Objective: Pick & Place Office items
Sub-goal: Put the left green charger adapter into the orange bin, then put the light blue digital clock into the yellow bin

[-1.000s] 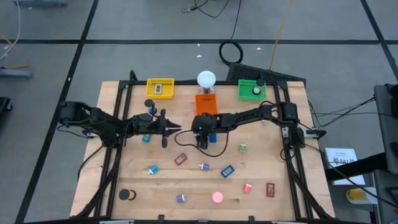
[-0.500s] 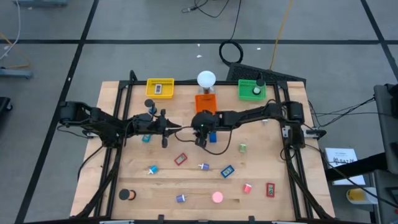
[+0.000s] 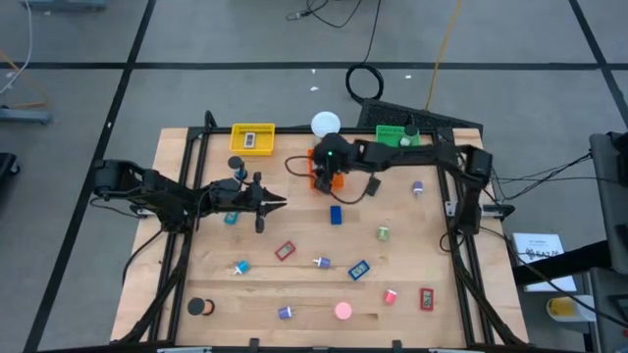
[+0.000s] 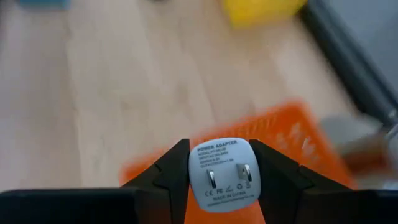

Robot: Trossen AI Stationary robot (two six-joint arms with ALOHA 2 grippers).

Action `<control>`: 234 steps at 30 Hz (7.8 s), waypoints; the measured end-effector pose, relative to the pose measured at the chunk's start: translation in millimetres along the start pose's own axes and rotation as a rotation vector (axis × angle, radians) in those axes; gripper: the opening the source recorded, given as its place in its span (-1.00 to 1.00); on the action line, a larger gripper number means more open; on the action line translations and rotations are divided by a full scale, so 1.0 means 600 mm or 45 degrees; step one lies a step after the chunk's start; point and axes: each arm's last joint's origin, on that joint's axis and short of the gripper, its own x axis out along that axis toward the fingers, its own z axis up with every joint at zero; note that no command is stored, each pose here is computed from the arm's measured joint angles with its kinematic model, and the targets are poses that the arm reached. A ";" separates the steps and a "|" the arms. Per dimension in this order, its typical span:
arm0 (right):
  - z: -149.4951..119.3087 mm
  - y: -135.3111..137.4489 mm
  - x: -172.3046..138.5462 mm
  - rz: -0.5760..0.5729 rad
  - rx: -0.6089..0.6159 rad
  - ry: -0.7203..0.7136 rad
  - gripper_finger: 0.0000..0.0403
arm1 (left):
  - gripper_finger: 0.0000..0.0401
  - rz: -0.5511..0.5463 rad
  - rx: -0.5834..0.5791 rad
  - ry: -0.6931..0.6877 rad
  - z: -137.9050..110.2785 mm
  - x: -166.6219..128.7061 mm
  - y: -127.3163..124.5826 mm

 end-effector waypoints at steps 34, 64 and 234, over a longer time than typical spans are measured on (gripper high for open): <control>-0.050 0.026 0.008 -0.066 -0.081 0.376 -0.33 | -0.68 0.001 0.000 0.000 0.000 0.000 0.000; -0.041 -0.022 0.064 -0.204 0.452 0.105 -0.33 | -0.68 0.001 0.000 0.000 0.000 0.000 0.000; -0.159 0.059 -0.235 0.031 0.056 -0.684 -0.98 | -0.65 0.481 -0.788 1.089 0.079 -0.084 -0.072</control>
